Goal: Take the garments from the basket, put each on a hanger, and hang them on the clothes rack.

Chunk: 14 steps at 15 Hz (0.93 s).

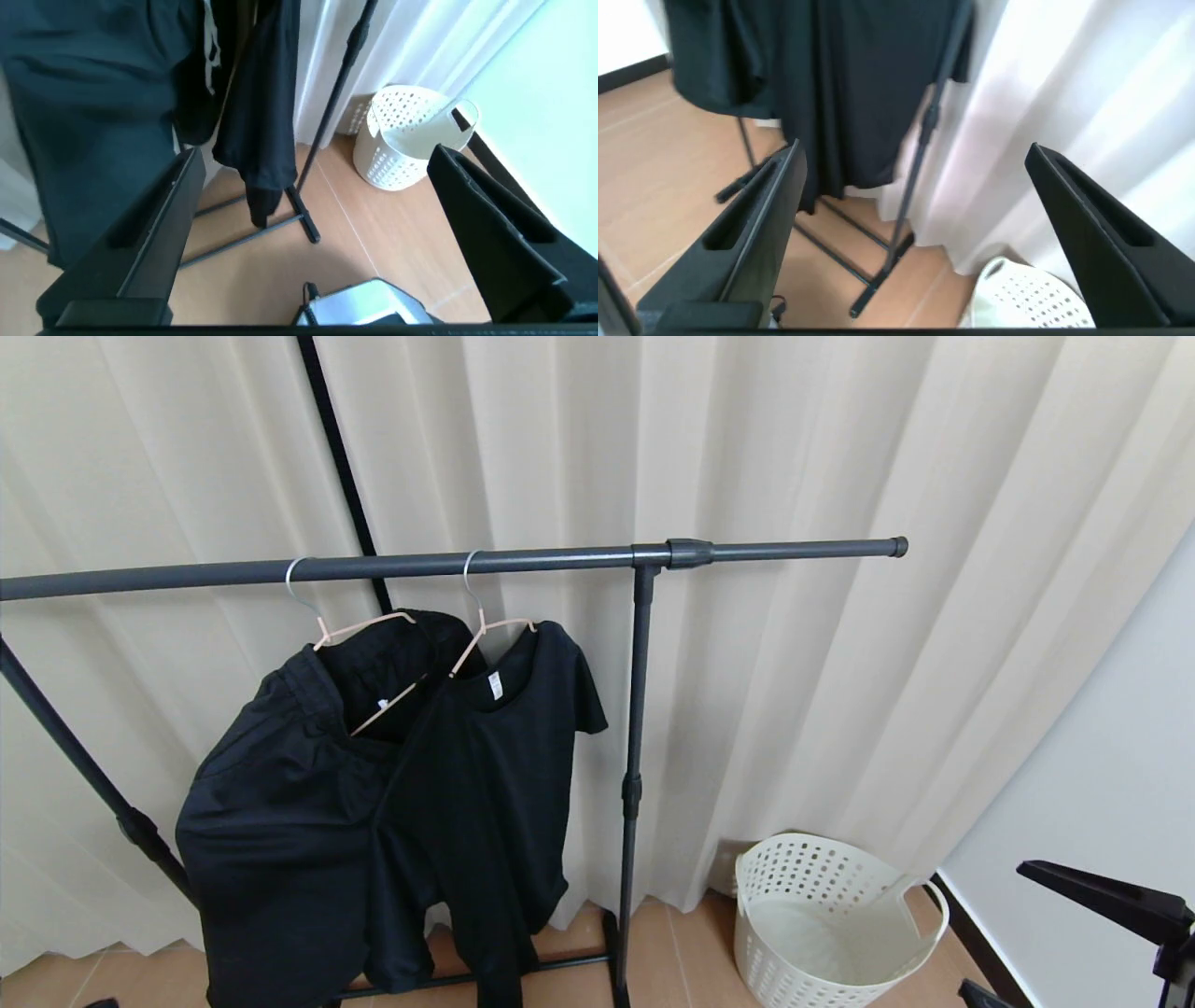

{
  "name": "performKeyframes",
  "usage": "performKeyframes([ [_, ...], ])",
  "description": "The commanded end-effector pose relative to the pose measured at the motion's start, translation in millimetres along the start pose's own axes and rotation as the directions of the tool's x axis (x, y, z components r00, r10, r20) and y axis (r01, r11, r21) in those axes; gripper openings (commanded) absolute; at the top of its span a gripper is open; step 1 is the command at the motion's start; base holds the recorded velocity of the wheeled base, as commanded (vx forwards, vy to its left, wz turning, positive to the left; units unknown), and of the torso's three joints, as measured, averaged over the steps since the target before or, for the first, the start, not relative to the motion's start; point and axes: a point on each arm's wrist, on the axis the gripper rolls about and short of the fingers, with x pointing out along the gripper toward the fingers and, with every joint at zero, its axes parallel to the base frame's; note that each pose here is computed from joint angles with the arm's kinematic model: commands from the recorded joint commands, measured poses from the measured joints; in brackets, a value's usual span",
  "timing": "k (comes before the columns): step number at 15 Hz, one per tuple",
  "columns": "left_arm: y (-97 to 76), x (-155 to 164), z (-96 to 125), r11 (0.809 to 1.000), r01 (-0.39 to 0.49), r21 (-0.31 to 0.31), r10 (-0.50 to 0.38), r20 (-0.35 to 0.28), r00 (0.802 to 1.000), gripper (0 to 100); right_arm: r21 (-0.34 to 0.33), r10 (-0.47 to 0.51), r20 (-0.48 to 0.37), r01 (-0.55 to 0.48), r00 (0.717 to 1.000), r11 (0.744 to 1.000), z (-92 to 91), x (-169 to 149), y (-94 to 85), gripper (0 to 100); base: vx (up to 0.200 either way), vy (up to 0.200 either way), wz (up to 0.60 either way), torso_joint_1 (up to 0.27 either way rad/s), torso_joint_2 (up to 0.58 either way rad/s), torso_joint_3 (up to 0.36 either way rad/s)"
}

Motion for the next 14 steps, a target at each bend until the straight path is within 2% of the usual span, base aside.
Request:
performKeyframes([
  [1, 1.9, -23.8, -30.7, 0.999, -0.029, 0.025, 0.027, 0.070, 0.997, 100, -0.008, -0.021, 0.030, 0.021, 0.999, 1.000, -11.7, -35.2, 12.1, 100, 0.000, 0.000, 0.00, 0.000, 0.00, 0.000],
  [4, 2.3, -28.3, -33.6, 0.999, -0.047, 0.020, 0.045, 0.088, 0.995, 100, -0.004, -0.039, 0.009, 0.039, 0.999, 0.999, -36.5, -64.6, 24.6, 100, 0.000, 0.000, 0.00, 0.000, 0.00, 0.000],
  [6, 2.4, -28.2, -33.5, 0.998, -0.052, 0.021, 0.050, 0.087, 0.995, 100, -0.003, -0.125, 0.013, 0.125, 0.992, 0.992, -49.0, -76.5, 28.6, 100, 0.000, 0.000, 0.00, 0.000, 0.00, 0.000],
  [8, 2.5, -28.1, -33.7, 0.998, -0.055, 0.019, 0.053, 0.086, 0.995, 100, 0.024, -0.173, 0.045, 0.172, 0.984, 0.985, -51.9, -81.5, 30.0, 100, 0.000, 0.000, 0.00, 0.000, 0.00, 0.000],
  [10, 2.9, -28.3, -33.3, 0.995, -0.103, 0.013, 0.102, 0.087, 0.991, 100, 0.075, -0.331, 0.082, 0.326, 0.940, 0.943, -53.6, -86.9, 30.2, 100, 0.000, 0.000, 0.00, 0.000, 0.00, 0.000],
  [12, 2.6, -27.9, -33.6, 0.987, -0.160, 0.004, 0.159, 0.085, 0.984, 100, 0.118, -0.394, 0.110, 0.382, 0.912, 0.917, -54.6, -90.3, 30.9, 100, 0.000, 0.000, 0.00, 0.000, 0.00, 0.000],
  [13, 1.9, -28.1, -34.0, 0.978, -0.209, 0.004, 0.208, 0.088, 0.974, 100, 0.143, -0.439, 0.106, 0.423, 0.892, 0.895, -54.4, -90.8, 29.9, 100, 0.000, 0.000, 0.00, 0.000, 0.00, 0.000],
  [14, 0.8, -28.5, -34.1, 0.964, -0.266, 0.017, 0.263, 0.096, 0.960, 100, 0.147, -0.444, 0.103, 0.428, 0.890, 0.892, -54.5, -90.8, 29.8, 100, 0.000, 0.000, 0.00, 0.000, 0.00, 0.000],
])
